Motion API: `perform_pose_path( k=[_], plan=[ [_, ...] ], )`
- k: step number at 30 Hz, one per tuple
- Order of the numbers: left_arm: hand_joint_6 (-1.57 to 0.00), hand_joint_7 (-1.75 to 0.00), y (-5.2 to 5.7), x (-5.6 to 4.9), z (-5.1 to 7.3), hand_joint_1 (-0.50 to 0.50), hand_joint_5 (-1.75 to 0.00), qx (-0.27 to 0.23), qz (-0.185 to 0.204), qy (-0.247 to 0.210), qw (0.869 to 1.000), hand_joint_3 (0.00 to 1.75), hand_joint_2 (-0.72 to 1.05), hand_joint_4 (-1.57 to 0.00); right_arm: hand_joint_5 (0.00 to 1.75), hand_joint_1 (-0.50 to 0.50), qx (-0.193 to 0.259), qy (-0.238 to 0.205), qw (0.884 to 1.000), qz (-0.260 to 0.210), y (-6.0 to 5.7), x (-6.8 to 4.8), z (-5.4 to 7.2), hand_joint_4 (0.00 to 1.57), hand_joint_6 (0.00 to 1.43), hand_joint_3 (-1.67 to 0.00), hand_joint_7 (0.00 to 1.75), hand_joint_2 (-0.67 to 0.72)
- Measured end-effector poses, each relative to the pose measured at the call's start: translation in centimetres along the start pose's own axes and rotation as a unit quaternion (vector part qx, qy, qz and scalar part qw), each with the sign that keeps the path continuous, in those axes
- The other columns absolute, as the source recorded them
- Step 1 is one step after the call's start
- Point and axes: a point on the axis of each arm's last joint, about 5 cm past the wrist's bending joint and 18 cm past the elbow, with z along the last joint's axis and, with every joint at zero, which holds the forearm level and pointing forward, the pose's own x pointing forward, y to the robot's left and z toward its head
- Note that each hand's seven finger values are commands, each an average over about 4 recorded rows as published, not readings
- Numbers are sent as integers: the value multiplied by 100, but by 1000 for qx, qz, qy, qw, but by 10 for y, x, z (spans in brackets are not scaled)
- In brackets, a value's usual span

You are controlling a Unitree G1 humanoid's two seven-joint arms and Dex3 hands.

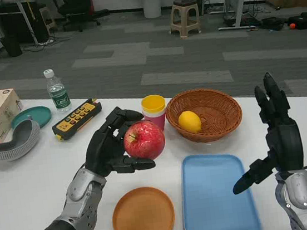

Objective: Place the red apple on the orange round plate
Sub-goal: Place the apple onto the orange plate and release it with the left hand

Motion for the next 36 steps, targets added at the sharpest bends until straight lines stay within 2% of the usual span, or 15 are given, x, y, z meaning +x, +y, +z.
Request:
perform_pose_path(
  k=[6,12,18,22,26,29,36],
  plan=[
    [-29,-112,1,-7,-3,-10,-113,1,6,14,1000,7,105,-34,0,-33,-7,10,1000,5,0,1,-3,0,0,0,0,60],
    [-29,-112,1,-8,-4,-11,-121,1,7,18,1000,9,105,-34,0,-33,-7,10,1000,5,0,1,-3,0,0,0,0,63],
    [-29,-112,1,-9,-4,-12,-121,1,4,19,1000,9,105,-34,0,-33,-7,10,1000,5,0,1,-3,0,0,0,0,60],
    [-29,-112,1,-10,-5,-14,-113,5,-3,27,1000,4,105,-34,0,-33,-7,10,1000,5,0,1,-3,0,0,0,0,66],
    [-29,-112,4,-14,-6,-14,-123,10,-4,39,999,4,105,-34,0,-33,-7,12,1000,3,-1,1,-3,0,0,0,0,63],
    [-29,-112,4,-16,-7,-14,-123,10,-3,43,999,0,105,-34,0,-33,-8,14,1000,3,-1,0,-4,0,0,0,0,61],
    [-29,-112,4,-17,-8,-17,-113,10,-4,48,999,9,105,-34,0,-33,-9,22,1000,4,-2,-2,-6,0,0,0,0,66]
  ],
)
